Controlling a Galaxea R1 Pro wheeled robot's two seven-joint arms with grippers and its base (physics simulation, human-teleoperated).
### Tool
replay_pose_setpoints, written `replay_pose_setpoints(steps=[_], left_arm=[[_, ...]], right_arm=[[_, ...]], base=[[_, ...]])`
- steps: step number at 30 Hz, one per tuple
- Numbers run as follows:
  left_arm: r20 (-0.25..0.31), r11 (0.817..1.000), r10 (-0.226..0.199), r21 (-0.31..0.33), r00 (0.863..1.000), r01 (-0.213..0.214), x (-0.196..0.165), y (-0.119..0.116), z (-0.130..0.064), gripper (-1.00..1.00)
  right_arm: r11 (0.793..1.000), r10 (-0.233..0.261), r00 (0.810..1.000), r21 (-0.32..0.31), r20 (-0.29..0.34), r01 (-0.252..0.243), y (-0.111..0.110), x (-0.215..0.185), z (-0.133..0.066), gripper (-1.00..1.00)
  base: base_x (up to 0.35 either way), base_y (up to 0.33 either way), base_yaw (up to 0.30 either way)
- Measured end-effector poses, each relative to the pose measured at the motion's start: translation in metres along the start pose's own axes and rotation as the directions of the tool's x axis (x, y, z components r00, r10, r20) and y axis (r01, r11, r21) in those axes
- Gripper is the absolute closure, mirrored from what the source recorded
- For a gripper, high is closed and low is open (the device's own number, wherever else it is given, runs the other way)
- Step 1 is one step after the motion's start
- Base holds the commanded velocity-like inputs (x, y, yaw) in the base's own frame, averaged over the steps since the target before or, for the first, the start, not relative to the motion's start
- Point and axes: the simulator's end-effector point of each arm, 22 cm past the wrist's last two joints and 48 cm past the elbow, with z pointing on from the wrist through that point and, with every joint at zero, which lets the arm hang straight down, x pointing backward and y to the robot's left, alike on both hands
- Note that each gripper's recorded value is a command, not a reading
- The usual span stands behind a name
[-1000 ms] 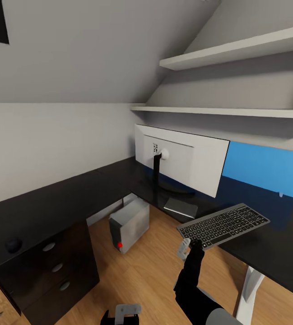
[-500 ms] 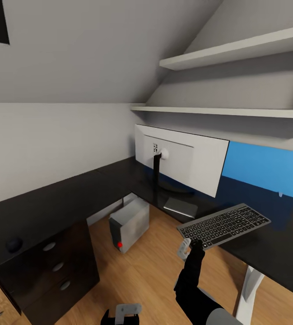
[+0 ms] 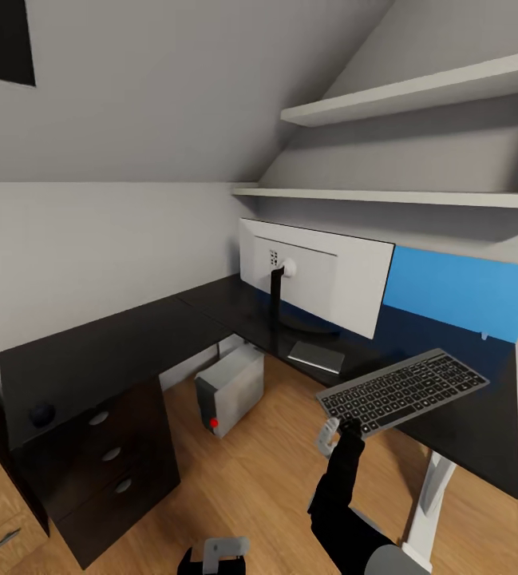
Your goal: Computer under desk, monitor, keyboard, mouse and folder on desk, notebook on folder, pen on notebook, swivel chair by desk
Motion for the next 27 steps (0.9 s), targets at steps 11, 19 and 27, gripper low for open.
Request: replay_pose_setpoints(steps=[11,19,27], left_arm=[[0.065,1.0,-0.031,0.0,0.997,0.031,-0.022,0.0,-0.007,-1.0],[0.066,0.999,-0.032,0.002,0.997,0.032,-0.033,0.001,-0.016,-1.0],[0.059,1.0,-0.028,0.003,0.998,0.027,-0.04,0.001,-0.024,-1.0]], right_arm=[[0.998,0.003,1.0,0.057,-0.004,-0.003,-0.026,0.002,0.004,1.0],[0.967,0.117,0.993,0.229,-0.012,-0.111,-0.119,0.012,0.03,1.0],[0.917,0.233,0.972,0.33,0.015,-0.225,-0.191,0.006,0.033,1.0]], base=[[-0.001,0.0,0.0],[0.0,0.0,0.0],[0.0,0.0,0.0]])
